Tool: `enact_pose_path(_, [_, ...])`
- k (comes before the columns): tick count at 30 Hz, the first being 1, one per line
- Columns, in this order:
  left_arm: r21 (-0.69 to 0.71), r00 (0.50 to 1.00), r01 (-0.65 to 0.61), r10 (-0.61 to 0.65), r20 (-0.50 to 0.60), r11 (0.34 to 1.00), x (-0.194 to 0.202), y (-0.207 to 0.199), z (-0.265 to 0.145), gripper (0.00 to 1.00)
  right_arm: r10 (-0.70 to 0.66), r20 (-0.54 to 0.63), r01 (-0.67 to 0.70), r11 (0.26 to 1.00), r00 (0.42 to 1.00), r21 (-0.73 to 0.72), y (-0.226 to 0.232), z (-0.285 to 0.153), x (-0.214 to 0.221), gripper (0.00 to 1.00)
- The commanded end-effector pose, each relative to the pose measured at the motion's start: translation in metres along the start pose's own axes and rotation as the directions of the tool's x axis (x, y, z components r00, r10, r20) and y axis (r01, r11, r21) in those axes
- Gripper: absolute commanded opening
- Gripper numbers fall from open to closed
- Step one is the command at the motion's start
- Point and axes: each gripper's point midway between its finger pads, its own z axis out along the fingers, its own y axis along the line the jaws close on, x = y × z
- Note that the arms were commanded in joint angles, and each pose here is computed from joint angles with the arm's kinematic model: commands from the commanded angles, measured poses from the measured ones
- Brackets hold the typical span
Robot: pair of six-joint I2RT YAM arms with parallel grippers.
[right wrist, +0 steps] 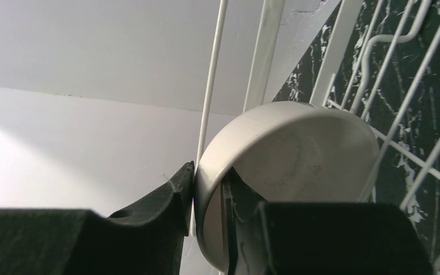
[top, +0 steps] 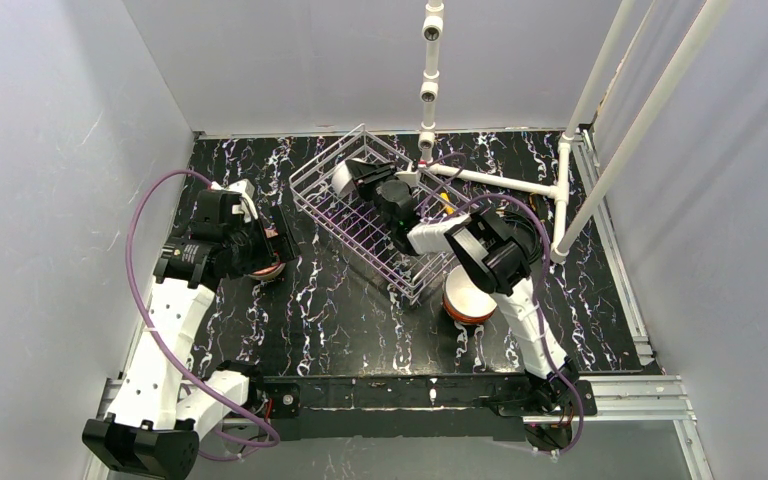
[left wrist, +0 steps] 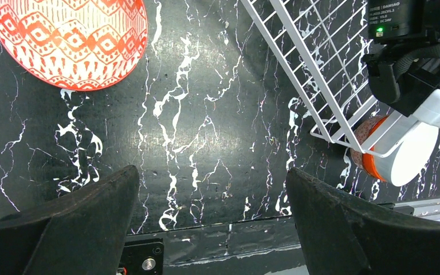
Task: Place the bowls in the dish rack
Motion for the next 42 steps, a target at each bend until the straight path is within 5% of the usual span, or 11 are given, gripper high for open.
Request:
enact_pose_path(1, [0.003, 1.0, 0.003, -0.003, -0.007, 1.0, 0.002, 0.0, 0.002, 0.98, 0.051, 0.113, -0.062, 0.993, 0.992, 0.096, -0.006, -0.001, -0.029, 0.32])
enact_pose_path(7, [-0.008, 1.0, 0.003, -0.003, -0.004, 1.0, 0.001, 0.002, 0.002, 0.98, 0.038, 0.13, -0.058, 0.987, 0.991, 0.152, -0.012, -0.007, -0.032, 0.33])
enact_pose_path(20, [-0.017, 1.0, 0.005, -0.005, 0.001, 1.0, -0.001, 0.004, 0.005, 0.98, -0.054, 0.154, 0.005, 0.952, 0.987, 0.305, -0.02, -0.031, -0.045, 0.59])
enact_pose_path(29, [-0.03, 1.0, 0.01, -0.01, 0.013, 0.999, -0.002, 0.006, 0.003, 0.98, -0.185, 0.127, 0.116, 0.898, 0.974, 0.425, -0.009, -0.047, -0.057, 0.62])
enact_pose_path(42, [-0.089, 0.987, 0.049, -0.035, 0.154, 0.995, -0.015, 0.02, -0.011, 0.98, -0.587, -0.041, 0.556, 0.739, 0.809, 0.381, 0.054, -0.09, -0.084, 0.7])
